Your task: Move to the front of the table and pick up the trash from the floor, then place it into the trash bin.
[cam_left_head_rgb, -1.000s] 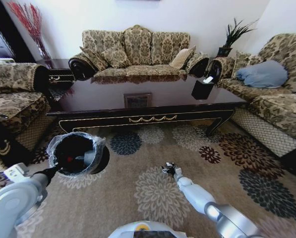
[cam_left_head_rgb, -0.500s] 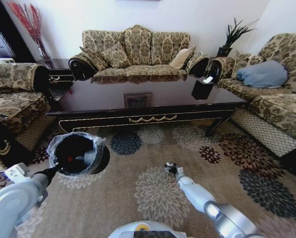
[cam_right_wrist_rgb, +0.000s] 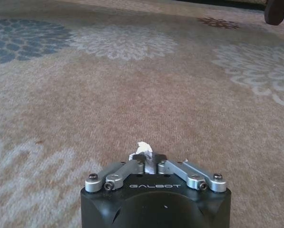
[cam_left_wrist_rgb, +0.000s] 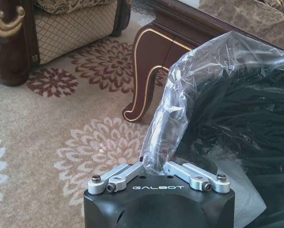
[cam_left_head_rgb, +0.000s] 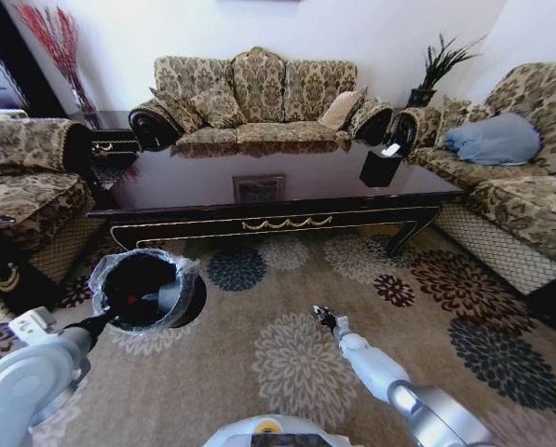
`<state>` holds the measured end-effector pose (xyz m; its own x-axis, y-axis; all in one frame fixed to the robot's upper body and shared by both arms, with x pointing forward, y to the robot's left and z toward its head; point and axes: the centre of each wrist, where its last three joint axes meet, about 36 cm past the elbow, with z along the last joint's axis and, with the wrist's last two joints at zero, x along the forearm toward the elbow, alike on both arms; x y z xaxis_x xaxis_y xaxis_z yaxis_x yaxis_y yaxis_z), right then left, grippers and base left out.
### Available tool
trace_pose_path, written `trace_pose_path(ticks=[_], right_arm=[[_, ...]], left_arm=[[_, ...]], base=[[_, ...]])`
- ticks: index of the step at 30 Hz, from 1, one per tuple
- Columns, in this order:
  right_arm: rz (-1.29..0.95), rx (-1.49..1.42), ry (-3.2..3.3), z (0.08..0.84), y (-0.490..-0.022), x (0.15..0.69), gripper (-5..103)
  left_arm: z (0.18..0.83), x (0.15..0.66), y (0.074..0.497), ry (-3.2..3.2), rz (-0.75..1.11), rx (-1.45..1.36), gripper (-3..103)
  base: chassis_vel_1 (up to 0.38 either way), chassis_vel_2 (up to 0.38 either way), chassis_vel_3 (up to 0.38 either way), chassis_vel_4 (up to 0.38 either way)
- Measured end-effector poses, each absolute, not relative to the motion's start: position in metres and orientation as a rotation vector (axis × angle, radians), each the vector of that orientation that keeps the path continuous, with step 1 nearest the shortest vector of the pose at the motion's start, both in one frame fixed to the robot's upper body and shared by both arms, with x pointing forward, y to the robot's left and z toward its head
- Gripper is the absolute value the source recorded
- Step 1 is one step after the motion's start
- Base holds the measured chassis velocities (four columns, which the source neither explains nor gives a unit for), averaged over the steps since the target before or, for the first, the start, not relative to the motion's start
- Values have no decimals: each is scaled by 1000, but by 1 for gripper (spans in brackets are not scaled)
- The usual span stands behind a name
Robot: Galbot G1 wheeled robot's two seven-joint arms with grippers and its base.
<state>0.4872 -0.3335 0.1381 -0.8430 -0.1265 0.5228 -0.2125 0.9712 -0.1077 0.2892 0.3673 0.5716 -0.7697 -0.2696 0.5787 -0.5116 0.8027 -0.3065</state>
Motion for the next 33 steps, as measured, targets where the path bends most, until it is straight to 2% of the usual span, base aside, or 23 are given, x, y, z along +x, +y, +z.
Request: trace_pose_path(ticks=[2,5,16,22,24,27,30,33], right_arm=[[228,253,-2583,137,-337,485,4],[232,261,-2584,137,-339,485,1],[276,318,-2625,149,-364,484,0],[374,520,-2705,184,-388,480,0],[382,705,-2733,209,-378,474,0],[379,791,-2751,221,-368,474,0],[324,980,-2858,270,-330,486,0],[291,1050,-2918,293,-312,494,0]], left_arm=[[571,289,367,-2466,621,580,0],[571,289,367,-2466,620,581,0],[570,288,367,-2465,618,583,0],[562,288,363,-2445,618,581,0],[557,288,358,-2432,627,557,0],[556,289,356,-2429,631,547,0],[550,289,349,-2419,602,531,0],[545,288,345,-2408,588,525,0]], base=[[0,0,0,0],[0,0,0,0],[0,0,0,0],[0,0,0,0],[0,0,0,0],[0,0,0,0],[0,0,0,0],[0,0,0,0]])
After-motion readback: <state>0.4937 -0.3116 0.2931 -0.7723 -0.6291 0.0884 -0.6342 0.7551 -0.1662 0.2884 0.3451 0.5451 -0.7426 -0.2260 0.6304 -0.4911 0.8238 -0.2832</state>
